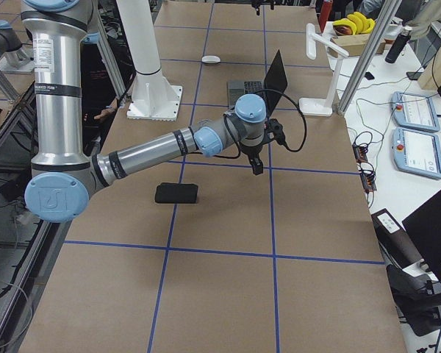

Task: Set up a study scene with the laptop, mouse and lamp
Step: 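Raise the left arm off the lid while the right gripper nears the black block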

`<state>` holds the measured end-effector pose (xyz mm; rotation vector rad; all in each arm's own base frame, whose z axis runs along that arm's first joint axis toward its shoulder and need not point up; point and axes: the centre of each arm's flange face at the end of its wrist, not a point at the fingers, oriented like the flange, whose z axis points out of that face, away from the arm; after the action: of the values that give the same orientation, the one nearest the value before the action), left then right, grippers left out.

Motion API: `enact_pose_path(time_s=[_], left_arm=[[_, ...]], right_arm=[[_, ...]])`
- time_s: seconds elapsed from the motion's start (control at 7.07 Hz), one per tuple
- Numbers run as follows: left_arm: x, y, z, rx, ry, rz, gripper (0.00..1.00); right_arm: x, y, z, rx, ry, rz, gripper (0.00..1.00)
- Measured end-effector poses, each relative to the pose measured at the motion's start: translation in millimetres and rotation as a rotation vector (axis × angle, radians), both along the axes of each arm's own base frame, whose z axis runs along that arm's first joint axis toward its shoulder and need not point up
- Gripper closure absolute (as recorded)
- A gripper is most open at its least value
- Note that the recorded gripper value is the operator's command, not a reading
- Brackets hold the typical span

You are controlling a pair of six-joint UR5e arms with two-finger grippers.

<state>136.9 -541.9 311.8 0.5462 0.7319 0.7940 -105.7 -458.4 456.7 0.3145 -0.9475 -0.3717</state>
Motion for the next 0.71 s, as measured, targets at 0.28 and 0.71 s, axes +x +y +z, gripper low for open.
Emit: enact_pose_path(time_s=[0.28, 0.71], left_arm=[[-42.7, 7.9, 63.7, -0.11, 0.002, -0.05, 0.0], [-53.3, 17.5, 90.2, -0.14, 0.002, -0.062, 0.0]], right_arm=[[-51.9, 48.4, 11.2, 0.094, 0.034, -0.108, 0.0], [-53.0, 105.0, 50.5, 0.003, 0.07, -0.172, 0.01]])
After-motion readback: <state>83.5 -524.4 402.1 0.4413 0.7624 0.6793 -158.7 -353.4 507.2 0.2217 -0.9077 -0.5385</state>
